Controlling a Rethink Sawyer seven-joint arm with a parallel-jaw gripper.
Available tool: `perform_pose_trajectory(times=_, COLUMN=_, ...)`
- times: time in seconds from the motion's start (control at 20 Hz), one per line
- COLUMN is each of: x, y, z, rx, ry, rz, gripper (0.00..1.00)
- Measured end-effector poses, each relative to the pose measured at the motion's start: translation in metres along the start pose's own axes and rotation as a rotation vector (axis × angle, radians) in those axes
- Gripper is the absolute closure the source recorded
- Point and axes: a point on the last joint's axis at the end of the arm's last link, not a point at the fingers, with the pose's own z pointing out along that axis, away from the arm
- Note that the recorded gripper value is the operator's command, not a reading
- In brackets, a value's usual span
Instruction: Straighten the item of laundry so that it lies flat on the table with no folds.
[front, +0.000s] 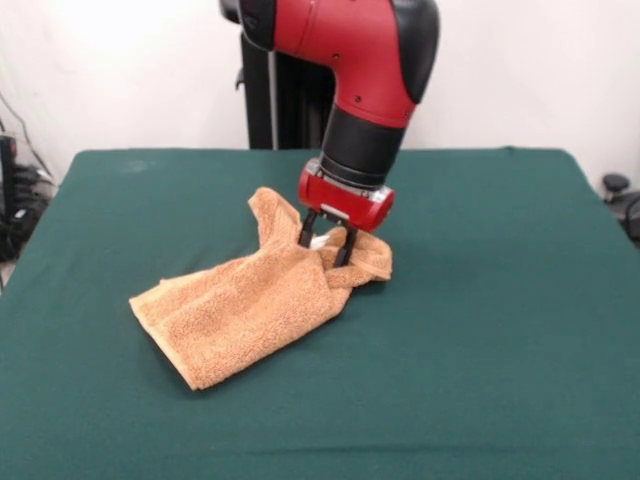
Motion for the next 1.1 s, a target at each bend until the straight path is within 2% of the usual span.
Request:
perform_pose_trajectory(times=0.4, x=-0.0011, y=-0.0004, z=0.0000, rx=-0.004, ry=0.002, rz=0.008, gripper=1.00)
perform_pose_trajectory(times=1.1, x=0.0009, y=0.0047, z=-0.0006, rx=0.028, ry=-0.015, rz=0.010, gripper=1.00)
